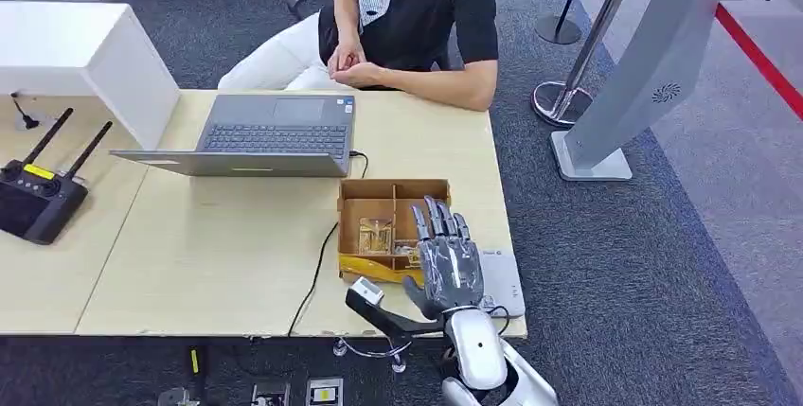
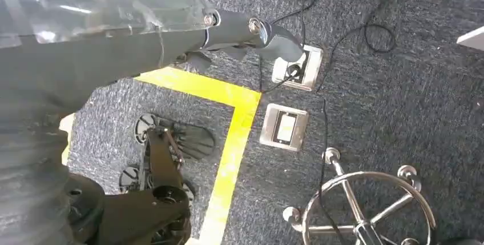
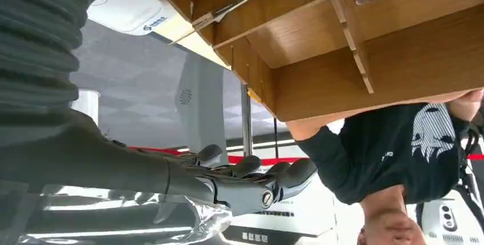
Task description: Pass the card to the sensor for recognition and then transmit it.
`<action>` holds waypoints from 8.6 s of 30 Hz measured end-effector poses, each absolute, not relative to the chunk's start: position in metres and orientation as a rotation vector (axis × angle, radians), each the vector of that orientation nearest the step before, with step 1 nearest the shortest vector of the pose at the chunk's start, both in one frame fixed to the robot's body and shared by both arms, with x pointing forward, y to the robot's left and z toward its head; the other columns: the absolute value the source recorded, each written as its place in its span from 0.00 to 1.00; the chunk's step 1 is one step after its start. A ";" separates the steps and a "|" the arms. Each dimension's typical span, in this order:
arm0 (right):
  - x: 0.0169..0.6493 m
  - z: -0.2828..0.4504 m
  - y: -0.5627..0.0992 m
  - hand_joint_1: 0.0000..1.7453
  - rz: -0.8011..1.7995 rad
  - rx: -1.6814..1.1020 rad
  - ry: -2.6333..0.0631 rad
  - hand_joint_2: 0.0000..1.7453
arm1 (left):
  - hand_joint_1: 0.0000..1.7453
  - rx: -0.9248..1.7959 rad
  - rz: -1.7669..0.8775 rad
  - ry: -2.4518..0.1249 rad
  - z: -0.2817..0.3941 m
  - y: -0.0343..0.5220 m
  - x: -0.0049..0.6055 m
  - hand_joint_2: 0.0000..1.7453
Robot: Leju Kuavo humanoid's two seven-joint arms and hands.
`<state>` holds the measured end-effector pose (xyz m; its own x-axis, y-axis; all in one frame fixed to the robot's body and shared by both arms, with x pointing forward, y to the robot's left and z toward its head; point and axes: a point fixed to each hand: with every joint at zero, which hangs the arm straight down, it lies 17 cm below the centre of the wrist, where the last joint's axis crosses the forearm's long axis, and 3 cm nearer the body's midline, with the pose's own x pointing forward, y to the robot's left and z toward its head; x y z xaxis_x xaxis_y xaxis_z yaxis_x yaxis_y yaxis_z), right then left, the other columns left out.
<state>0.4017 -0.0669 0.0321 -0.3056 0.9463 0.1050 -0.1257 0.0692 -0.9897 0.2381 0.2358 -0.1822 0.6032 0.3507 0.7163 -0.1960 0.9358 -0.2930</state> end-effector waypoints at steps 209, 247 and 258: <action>0.492 0.162 -0.027 0.00 1.239 -0.957 -1.679 1.00 | 0.00 -0.222 0.362 -0.938 -0.167 0.230 0.258 1.00; 0.100 -0.261 -0.367 1.00 -0.380 -0.524 -0.164 1.00 | 1.00 0.387 1.120 -0.547 -0.240 0.372 0.149 1.00; 0.090 -0.274 -0.319 0.00 -0.278 -0.359 -0.118 1.00 | 0.00 0.320 1.198 -0.081 -0.275 0.288 0.063 1.00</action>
<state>0.0896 -0.3191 -0.2737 0.9553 -0.2466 0.1630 0.2884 0.8988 -0.3300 0.0629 0.2884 -0.2753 0.3677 0.9012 0.2296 -0.9238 0.3256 0.2014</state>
